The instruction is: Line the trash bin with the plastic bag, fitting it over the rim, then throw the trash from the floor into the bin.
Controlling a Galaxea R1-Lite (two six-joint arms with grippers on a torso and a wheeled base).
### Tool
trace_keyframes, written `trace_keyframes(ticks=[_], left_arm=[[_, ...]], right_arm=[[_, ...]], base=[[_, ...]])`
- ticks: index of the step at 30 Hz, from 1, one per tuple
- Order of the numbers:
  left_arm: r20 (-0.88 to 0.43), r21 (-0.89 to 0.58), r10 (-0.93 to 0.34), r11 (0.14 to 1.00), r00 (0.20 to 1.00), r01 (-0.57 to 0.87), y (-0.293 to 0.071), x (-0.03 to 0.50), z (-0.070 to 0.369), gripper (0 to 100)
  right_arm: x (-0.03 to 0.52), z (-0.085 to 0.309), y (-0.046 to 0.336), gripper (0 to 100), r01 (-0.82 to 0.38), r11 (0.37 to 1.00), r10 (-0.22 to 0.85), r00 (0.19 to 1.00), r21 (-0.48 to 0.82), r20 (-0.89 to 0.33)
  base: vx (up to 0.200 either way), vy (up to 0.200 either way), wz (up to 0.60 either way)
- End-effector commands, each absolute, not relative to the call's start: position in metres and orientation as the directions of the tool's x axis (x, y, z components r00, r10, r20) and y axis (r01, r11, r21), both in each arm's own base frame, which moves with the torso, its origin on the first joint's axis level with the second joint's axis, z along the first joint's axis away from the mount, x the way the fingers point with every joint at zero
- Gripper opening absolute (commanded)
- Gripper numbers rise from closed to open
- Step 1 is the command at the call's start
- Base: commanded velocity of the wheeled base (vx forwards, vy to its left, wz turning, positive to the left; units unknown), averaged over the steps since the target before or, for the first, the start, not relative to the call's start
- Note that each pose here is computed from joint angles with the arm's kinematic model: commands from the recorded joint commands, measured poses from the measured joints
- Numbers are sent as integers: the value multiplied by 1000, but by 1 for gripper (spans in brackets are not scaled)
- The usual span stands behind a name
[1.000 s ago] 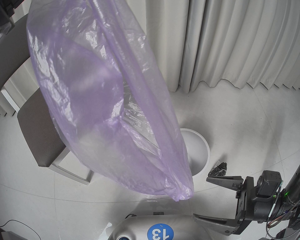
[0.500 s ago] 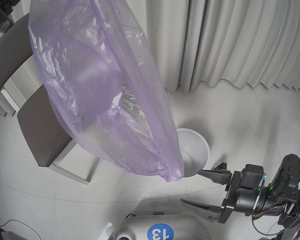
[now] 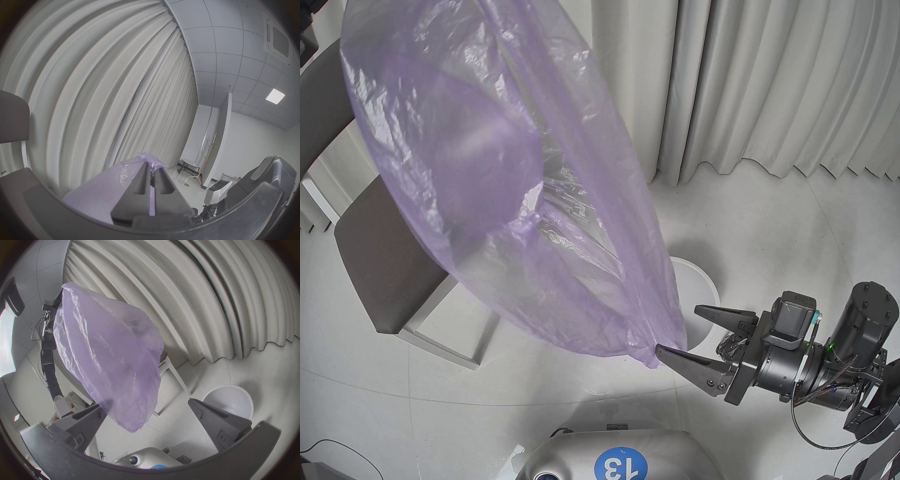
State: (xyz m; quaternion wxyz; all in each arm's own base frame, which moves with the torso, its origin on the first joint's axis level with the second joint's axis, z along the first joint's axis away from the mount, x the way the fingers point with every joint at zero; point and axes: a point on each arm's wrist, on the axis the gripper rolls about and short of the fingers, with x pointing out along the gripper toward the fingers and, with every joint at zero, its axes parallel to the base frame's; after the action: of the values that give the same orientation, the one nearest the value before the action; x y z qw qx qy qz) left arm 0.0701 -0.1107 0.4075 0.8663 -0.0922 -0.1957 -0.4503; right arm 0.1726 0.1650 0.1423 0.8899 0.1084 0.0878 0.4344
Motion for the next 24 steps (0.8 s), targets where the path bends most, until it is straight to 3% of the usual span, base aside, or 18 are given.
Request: trace_keyframes(ticks=[1,24], left_arm=[[426,16,-742,578,518,816,-110,70,408,0],[424,18,-748,571,511,821,-111,70,407,0]], right_arm=[[173,143,167,100,-756,597,794,605,269,-60],[187,137,177,100,-732,626,771,632,269,-76]], base=[[0,0,0],[0,0,0]])
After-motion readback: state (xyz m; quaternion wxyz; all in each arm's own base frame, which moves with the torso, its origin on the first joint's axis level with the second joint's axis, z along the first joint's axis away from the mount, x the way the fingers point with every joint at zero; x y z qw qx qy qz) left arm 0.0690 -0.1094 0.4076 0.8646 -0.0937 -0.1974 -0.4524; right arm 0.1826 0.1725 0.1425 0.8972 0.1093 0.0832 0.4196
